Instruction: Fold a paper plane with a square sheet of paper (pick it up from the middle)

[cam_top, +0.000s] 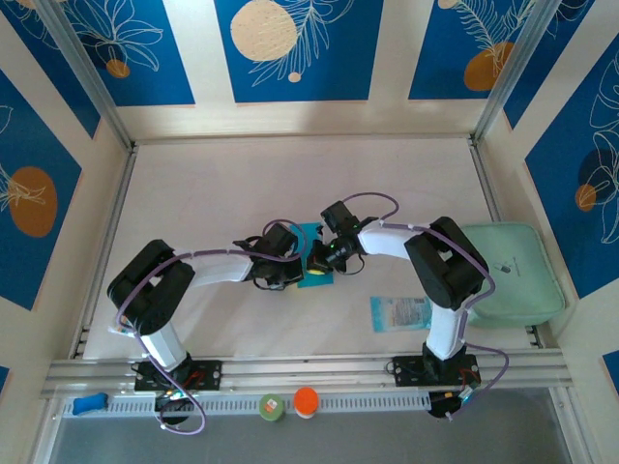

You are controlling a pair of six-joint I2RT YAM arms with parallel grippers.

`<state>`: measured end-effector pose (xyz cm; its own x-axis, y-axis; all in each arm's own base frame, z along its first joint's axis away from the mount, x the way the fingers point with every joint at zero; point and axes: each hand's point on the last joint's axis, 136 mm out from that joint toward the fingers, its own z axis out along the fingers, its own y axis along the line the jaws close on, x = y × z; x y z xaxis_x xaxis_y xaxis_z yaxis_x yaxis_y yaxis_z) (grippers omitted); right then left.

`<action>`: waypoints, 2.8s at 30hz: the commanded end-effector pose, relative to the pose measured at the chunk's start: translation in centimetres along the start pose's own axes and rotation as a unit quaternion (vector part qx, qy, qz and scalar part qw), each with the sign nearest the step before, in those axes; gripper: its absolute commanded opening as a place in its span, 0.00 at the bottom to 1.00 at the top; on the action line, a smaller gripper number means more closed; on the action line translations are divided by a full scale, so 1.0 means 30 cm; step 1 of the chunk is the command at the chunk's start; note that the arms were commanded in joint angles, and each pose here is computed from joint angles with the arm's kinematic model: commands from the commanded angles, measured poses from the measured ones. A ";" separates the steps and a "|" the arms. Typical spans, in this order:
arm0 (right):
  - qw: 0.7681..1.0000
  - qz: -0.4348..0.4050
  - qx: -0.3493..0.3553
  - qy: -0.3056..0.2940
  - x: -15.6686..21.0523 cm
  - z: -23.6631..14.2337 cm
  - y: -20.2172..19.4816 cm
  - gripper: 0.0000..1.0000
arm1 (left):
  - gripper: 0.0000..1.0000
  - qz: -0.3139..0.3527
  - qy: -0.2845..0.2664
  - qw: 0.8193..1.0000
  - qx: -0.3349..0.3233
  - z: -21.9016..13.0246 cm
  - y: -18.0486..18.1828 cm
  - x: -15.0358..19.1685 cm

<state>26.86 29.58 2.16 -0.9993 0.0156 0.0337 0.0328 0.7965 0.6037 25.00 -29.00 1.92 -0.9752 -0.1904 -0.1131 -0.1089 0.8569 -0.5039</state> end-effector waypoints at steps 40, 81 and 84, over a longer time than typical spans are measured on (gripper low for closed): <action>0.997 0.066 0.022 -0.042 -0.203 -0.044 -0.190 0.00 | 0.11 0.033 -0.012 0.999 -0.016 -0.083 -0.019 -0.011; 0.990 0.079 0.017 -0.113 -0.334 -0.176 -0.185 0.00 | 0.00 -0.033 0.064 0.994 -0.086 0.036 0.162 0.114; 0.992 0.046 0.008 -0.115 -0.289 -0.194 -0.128 0.00 | 0.00 -0.030 0.062 0.994 -0.081 0.035 0.146 0.105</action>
<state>36.27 22.26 2.04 -0.9621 0.2718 -0.0232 0.2051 0.7770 0.5952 25.37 -29.36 1.79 -0.9700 -0.2225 -0.0980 -0.1423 0.8463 -0.5133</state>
